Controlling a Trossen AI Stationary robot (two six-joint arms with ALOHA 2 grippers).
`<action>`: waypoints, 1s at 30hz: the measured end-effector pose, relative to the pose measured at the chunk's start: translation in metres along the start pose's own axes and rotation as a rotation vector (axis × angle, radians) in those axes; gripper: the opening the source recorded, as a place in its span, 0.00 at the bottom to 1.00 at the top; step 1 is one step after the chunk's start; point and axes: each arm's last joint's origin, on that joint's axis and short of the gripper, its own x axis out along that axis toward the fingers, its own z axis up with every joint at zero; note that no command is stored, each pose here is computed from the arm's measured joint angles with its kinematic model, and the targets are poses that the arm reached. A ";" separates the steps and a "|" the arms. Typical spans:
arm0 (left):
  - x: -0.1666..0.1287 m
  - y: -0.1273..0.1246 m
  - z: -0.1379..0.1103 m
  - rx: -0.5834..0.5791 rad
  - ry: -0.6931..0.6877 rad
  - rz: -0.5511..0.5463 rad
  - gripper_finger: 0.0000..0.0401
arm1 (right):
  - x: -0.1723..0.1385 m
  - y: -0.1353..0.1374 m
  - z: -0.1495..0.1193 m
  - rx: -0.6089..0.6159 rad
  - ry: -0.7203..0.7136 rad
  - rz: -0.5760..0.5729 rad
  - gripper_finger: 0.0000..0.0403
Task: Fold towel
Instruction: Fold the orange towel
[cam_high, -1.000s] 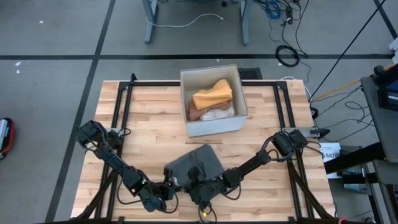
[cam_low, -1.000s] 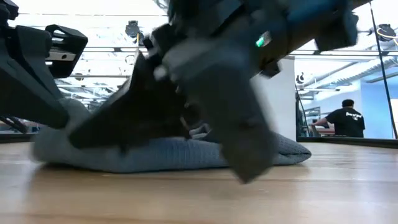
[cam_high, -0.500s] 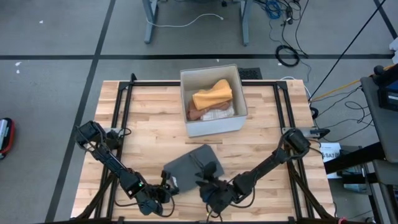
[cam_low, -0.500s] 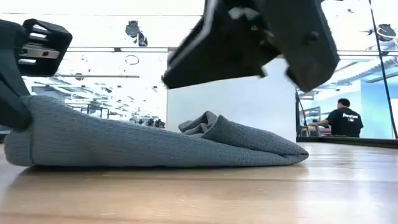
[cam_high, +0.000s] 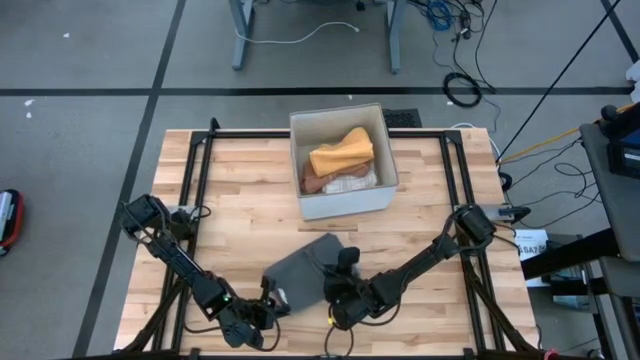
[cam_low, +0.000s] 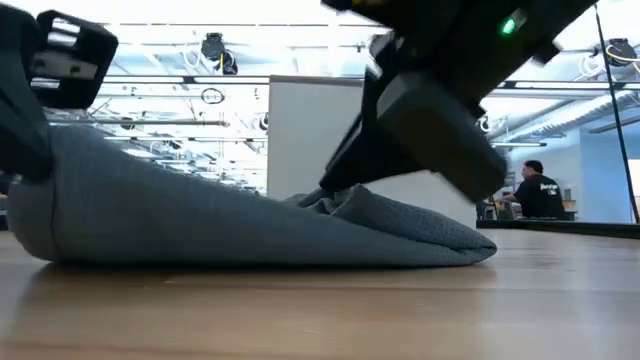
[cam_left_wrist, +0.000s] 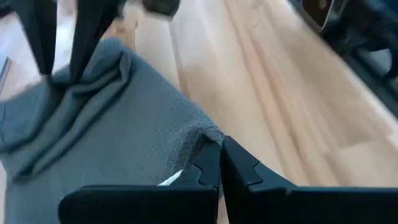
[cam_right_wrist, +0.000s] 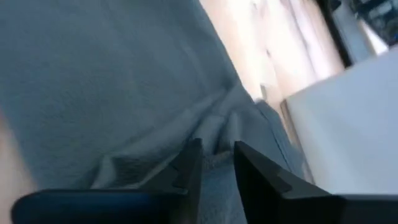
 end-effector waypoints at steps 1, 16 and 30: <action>0.000 -0.001 0.002 0.005 -0.006 -0.002 0.00 | 0.002 -0.001 -0.002 0.014 0.009 0.001 0.20; 0.015 0.022 0.049 0.204 -0.050 0.062 0.00 | 0.011 0.019 -0.031 0.139 -0.073 0.248 0.10; 0.050 0.092 0.072 0.240 -0.037 0.024 0.00 | -0.001 0.029 -0.033 0.144 -0.085 0.282 0.09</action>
